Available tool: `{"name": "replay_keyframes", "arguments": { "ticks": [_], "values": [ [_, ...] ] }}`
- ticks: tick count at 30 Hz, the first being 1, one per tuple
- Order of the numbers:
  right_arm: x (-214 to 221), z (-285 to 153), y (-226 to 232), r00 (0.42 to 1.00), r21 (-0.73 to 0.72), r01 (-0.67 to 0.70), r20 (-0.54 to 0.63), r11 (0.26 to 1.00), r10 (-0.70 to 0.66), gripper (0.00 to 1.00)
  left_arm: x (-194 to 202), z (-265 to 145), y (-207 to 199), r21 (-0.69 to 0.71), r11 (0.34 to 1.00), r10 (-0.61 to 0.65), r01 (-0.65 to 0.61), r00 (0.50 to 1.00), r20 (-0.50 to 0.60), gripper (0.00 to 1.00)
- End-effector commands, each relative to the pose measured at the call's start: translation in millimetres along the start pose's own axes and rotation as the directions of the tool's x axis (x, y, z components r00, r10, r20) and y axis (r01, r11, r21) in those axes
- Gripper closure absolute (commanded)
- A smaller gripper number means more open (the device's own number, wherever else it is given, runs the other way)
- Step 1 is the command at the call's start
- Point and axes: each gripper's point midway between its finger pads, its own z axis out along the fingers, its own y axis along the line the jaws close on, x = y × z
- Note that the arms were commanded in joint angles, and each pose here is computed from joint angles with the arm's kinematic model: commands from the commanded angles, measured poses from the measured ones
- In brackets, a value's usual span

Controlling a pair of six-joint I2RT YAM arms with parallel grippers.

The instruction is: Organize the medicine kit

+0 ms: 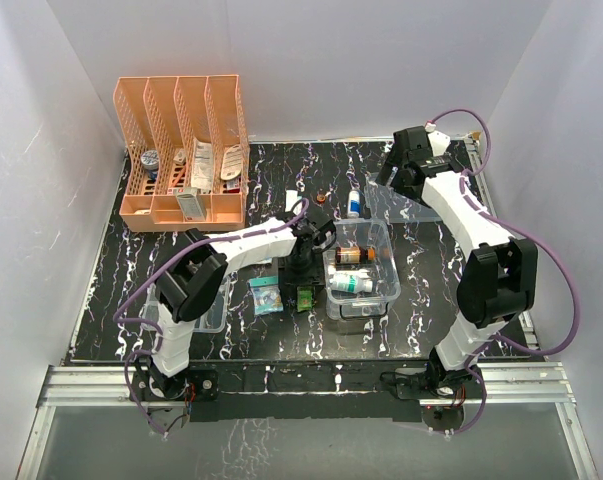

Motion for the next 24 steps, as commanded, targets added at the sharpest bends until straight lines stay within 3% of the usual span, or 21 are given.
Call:
{"name": "replay_keyframes", "arguments": {
  "ticks": [1, 17, 24],
  "values": [
    [-23, -14, 6, 0.995, -0.052, -0.053, 0.079, 0.997, 0.057, 0.02, 4, -9, -9, 0.011, 1.000, -0.014, 0.015, 1.000, -0.006, 0.40],
    [-24, -11, 7, 0.993, -0.063, -0.083, 0.074, 0.995, 0.088, 0.02, 15, 1, 6, -0.033, 0.999, -0.012, 0.011, 1.000, -0.028, 0.63],
    [-21, -12, 5, 0.993, -0.062, -0.088, 0.070, 0.994, 0.093, 0.02, 5, -10, 4, -0.008, 1.000, 0.025, -0.025, 0.999, 0.034, 0.71]
  ]
}}
